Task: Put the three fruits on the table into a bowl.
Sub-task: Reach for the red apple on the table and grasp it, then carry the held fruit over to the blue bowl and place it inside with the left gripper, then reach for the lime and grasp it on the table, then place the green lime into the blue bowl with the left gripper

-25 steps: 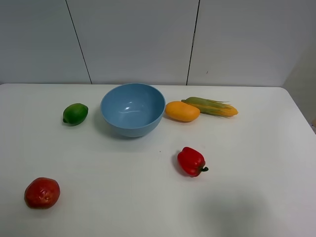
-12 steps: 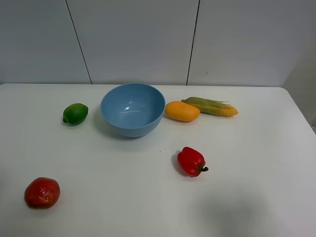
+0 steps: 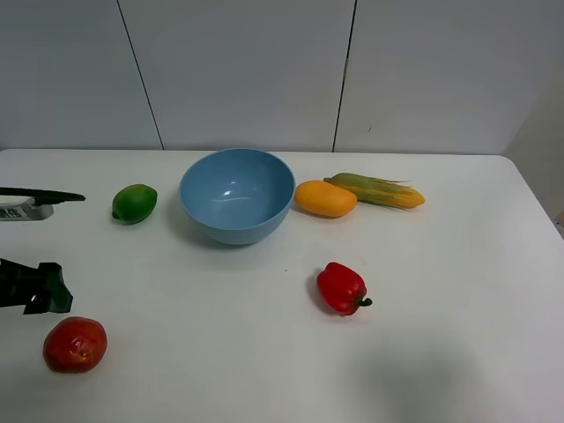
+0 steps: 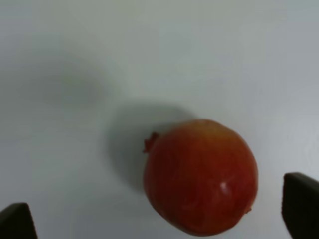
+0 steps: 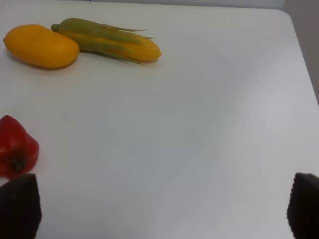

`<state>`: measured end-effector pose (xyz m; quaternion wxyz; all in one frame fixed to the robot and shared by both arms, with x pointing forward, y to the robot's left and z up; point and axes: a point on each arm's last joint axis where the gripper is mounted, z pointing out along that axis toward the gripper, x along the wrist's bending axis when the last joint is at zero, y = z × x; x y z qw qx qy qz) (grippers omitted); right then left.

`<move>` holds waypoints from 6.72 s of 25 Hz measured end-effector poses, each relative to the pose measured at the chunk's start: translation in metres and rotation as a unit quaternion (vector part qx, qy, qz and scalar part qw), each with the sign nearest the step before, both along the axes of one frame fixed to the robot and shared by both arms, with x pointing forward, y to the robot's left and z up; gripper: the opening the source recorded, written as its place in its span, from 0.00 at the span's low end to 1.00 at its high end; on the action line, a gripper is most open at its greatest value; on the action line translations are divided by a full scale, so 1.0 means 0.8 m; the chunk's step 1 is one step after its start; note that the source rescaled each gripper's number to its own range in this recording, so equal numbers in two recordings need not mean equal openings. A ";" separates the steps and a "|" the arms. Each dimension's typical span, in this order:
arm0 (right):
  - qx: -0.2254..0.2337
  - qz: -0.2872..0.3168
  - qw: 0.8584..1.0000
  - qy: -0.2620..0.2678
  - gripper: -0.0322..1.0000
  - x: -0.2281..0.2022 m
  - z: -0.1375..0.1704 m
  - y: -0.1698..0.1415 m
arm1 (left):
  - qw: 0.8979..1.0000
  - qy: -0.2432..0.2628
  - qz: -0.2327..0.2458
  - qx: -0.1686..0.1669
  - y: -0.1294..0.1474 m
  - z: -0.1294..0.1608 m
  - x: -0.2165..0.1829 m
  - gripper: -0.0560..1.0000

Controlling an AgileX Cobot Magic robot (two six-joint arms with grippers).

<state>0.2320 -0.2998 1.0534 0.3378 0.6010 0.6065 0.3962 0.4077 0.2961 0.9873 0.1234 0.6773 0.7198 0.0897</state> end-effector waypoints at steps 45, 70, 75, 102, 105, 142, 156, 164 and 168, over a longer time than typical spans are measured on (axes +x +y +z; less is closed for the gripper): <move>0.000 0.000 1.000 0.000 1.00 0.000 0.000 0.000 | 0.996 0.089 -0.009 -0.019 -0.031 -0.108 0.022 0.22; 0.000 0.000 1.000 0.000 1.00 0.000 0.000 0.000 | 0.983 -0.134 -0.113 -0.051 -0.122 0.076 0.208 0.22; 0.000 0.000 1.000 0.000 1.00 0.000 0.000 0.000 | 0.978 -0.109 -0.172 -0.054 -0.190 0.042 0.238 0.22; 0.000 0.000 1.000 0.000 1.00 0.000 0.000 0.000 | 0.957 -0.208 -0.193 -0.057 -0.222 0.049 0.270 0.98; 0.000 0.000 1.000 0.000 1.00 0.000 0.000 0.000 | 0.961 -0.209 -0.182 -0.015 -0.180 0.069 0.274 0.98; 0.000 0.000 1.000 0.000 1.00 0.000 0.000 0.000 | 0.992 -0.026 -0.121 0.039 -0.044 -0.118 0.315 0.94; 0.000 0.000 1.000 0.000 1.00 0.000 0.000 0.000 | 0.994 -0.075 -0.062 0.056 -0.034 -0.052 0.310 0.08; 0.000 0.000 1.000 0.000 1.00 0.000 0.000 0.000 | 0.980 -0.195 -0.051 0.003 -0.071 0.048 0.290 0.08; 0.000 0.000 1.000 0.000 1.00 0.000 0.000 0.000 | 0.977 -0.190 -0.094 -0.032 -0.130 0.047 0.278 0.08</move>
